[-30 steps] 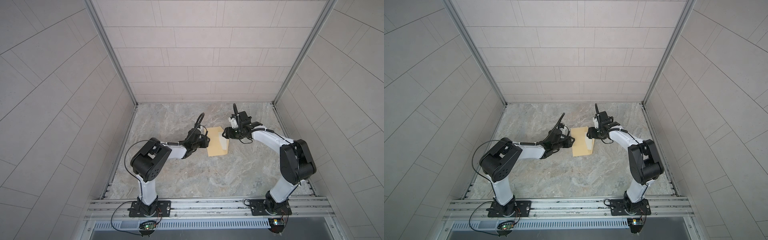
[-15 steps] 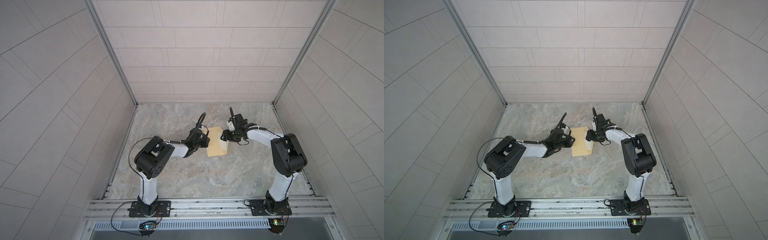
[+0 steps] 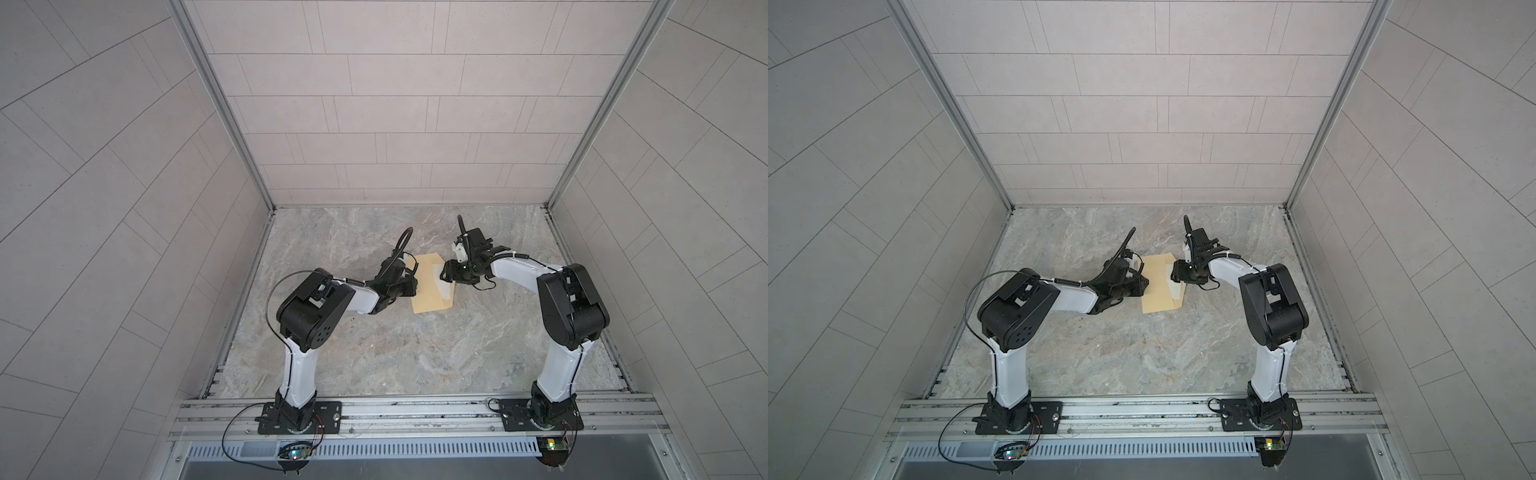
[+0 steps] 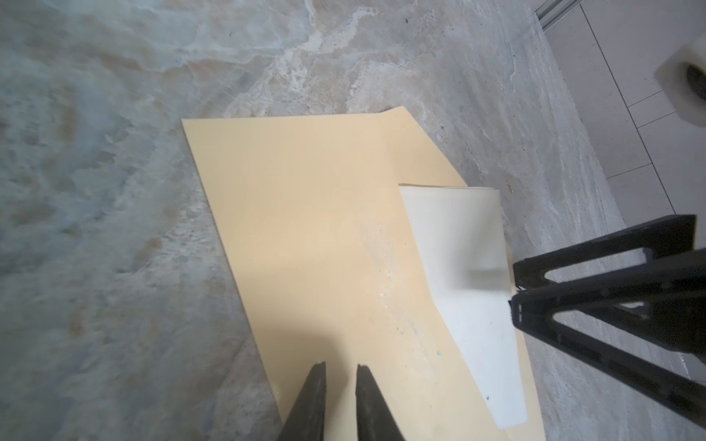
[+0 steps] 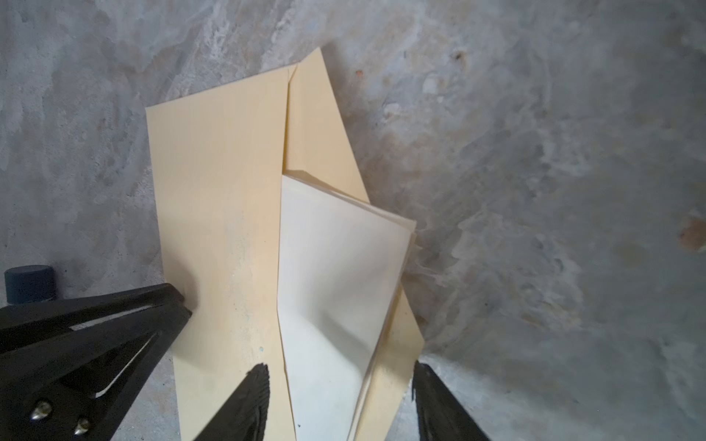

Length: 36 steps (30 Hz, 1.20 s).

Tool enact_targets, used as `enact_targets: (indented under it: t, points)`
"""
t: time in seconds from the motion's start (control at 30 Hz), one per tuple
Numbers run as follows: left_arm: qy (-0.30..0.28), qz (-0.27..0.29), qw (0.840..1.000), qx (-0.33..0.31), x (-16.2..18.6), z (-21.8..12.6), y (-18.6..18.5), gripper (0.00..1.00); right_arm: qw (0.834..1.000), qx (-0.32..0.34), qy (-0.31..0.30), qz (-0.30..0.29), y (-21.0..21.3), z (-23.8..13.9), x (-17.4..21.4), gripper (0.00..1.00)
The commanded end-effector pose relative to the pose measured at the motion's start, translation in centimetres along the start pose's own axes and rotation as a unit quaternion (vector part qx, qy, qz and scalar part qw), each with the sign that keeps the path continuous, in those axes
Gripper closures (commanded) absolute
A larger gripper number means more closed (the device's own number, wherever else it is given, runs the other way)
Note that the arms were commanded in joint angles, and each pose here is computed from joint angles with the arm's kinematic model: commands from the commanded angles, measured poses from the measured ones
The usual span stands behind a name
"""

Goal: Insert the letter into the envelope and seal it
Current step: 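Push the sheet deeper into the envelope with the right gripper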

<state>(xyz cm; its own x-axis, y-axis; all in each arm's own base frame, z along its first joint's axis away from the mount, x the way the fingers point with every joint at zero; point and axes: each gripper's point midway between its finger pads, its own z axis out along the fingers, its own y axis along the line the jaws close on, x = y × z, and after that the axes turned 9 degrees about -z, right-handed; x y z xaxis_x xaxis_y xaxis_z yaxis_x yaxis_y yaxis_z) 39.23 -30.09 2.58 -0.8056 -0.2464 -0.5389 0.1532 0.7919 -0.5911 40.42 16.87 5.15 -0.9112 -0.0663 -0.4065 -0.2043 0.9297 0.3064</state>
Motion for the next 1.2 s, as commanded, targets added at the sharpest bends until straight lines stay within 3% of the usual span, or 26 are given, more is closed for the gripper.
enact_targets:
  t: [0.0, 0.23, 0.33, 0.53, 0.87, 1.17]
  points:
    - [-0.008, 0.002, 1.000, 0.006, -0.7, 0.1, -0.2, 0.79, 0.999, 0.006, -0.038, -0.014, 0.8, -3.4, -1.4, 0.40]
    - [-0.033, 0.002, 0.999, 0.031, -2.9, -1.6, -2.3, 0.72, 0.997, 0.000, -0.079, -0.016, 2.3, -6.8, -1.8, 0.39]
    - [-0.051, 0.003, 0.998, 0.043, -4.3, -3.1, -3.5, 0.63, 0.997, -0.002, -0.075, -0.017, 2.9, -6.2, -1.7, 0.39]
    - [-0.060, 0.005, 0.997, 0.039, -5.1, -4.4, -3.5, 0.55, 0.999, 0.010, -0.050, -0.009, 2.3, -3.8, -1.2, 0.38]
    - [-0.031, -0.003, 0.999, 0.016, -3.1, -2.5, -1.3, 0.55, 1.000, 0.019, -0.023, 0.000, 1.5, -0.8, -0.6, 0.38]
    - [-0.006, -0.005, 1.000, 0.001, -1.6, -0.7, 0.2, 0.64, 1.000, 0.010, -0.016, 0.005, 1.5, 0.5, -0.5, 0.39]
